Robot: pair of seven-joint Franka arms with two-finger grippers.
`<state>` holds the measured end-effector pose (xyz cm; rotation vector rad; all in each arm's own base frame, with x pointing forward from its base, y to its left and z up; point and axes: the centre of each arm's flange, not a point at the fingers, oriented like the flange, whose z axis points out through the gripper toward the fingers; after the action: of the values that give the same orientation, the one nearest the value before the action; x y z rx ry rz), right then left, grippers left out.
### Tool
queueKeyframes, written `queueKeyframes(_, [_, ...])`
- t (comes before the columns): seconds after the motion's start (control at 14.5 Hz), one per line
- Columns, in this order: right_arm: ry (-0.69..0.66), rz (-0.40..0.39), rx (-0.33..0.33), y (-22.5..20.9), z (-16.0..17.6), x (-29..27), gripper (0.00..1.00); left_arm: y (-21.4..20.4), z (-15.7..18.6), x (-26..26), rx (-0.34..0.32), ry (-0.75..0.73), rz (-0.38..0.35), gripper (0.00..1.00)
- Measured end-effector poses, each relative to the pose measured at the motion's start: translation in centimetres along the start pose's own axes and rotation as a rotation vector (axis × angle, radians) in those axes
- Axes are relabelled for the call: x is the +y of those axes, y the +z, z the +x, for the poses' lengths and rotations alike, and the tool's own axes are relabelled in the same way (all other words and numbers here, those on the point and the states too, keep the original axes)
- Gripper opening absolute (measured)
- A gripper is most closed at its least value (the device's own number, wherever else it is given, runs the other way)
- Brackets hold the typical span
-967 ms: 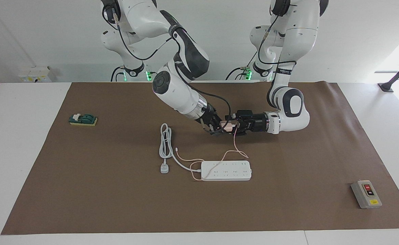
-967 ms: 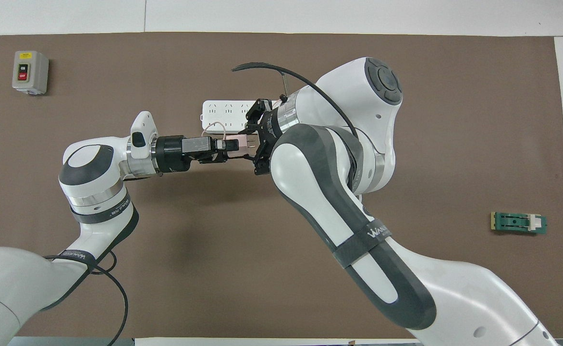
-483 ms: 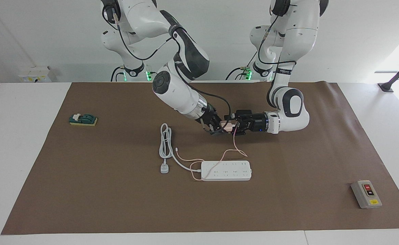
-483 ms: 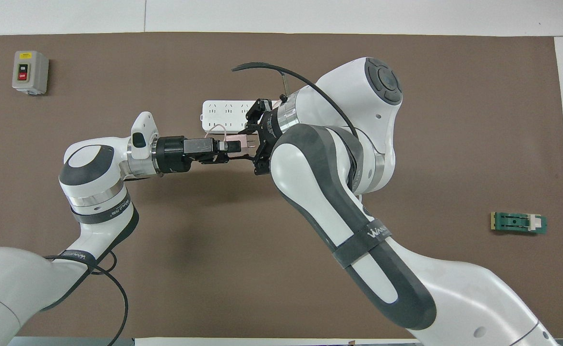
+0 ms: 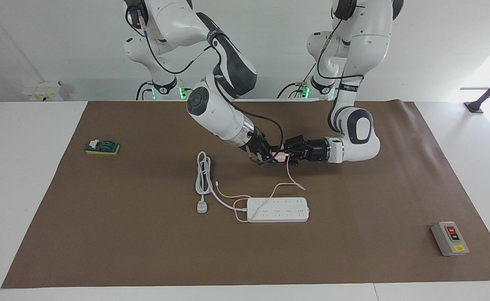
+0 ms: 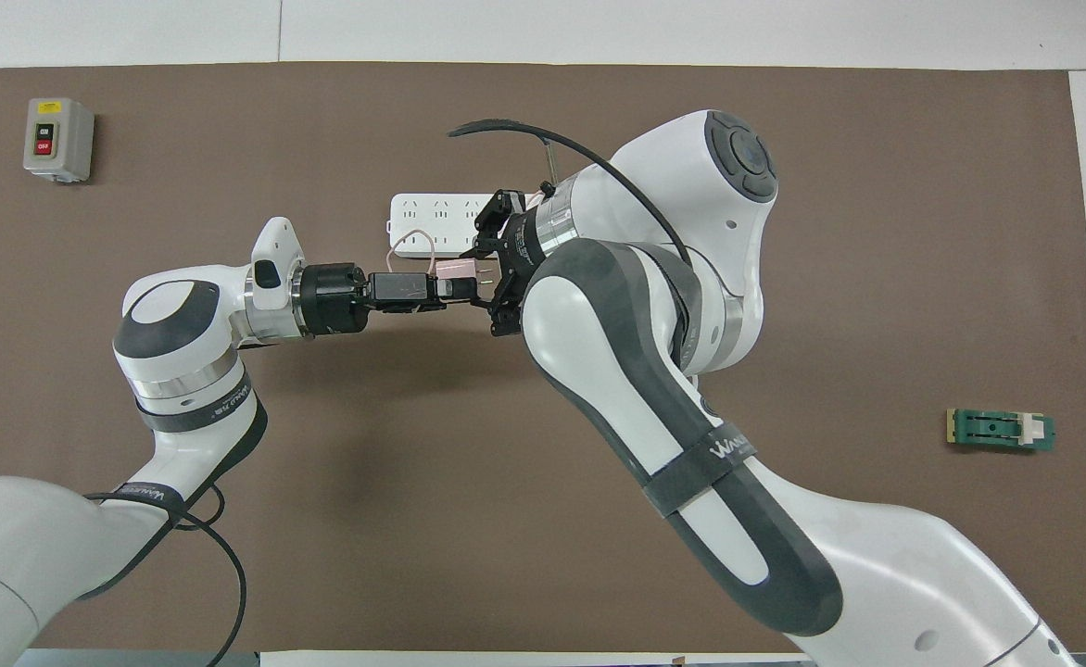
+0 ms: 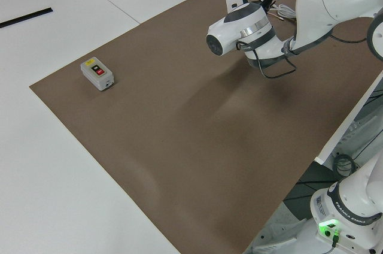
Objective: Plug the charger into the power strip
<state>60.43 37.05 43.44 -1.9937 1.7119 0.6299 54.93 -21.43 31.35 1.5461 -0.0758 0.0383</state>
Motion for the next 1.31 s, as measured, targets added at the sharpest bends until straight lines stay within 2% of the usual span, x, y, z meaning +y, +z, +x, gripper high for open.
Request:
queueKeyframes(0.28, [0.0, 0.001, 0.0, 0.0, 0.0, 0.0, 0.51, 0.0, 0.0, 0.0, 0.0, 0.008, 0.0, 0.33])
queueKeyframes(0.35, [0.0, 0.001, 0.0, 0.0, 0.0, 0.0, 0.57, -0.1, 0.0, 0.0, 0.002, 0.015, 0.0, 0.33])
queueKeyframes(0.62, [0.0, 0.001, 0.0, 0.0, 0.0, 0.0, 0.97, -0.7, 0.3, 0.5, 0.012, 0.03, 0.002, 0.33])
queueKeyframes(0.69, [0.001, 0.002, 0.0, -0.1, 0.0, 0.0, 1.0, -1.0, 0.5, 0.9, 0.018, 0.037, 0.002, 0.33])
queueKeyframes(1.04, [0.012, 0.024, 0.002, -1.5, 0.8, -0.6, 1.0, -4.0, 1.6, 3.4, -0.006, 0.061, 0.068, 0.33])
queueKeyframes(1.31, [0.07, 0.043, -0.004, -6.2, 4.9, -2.0, 1.0, -6.5, 3.0, 7.8, -0.05, 0.024, 0.175, 0.33])
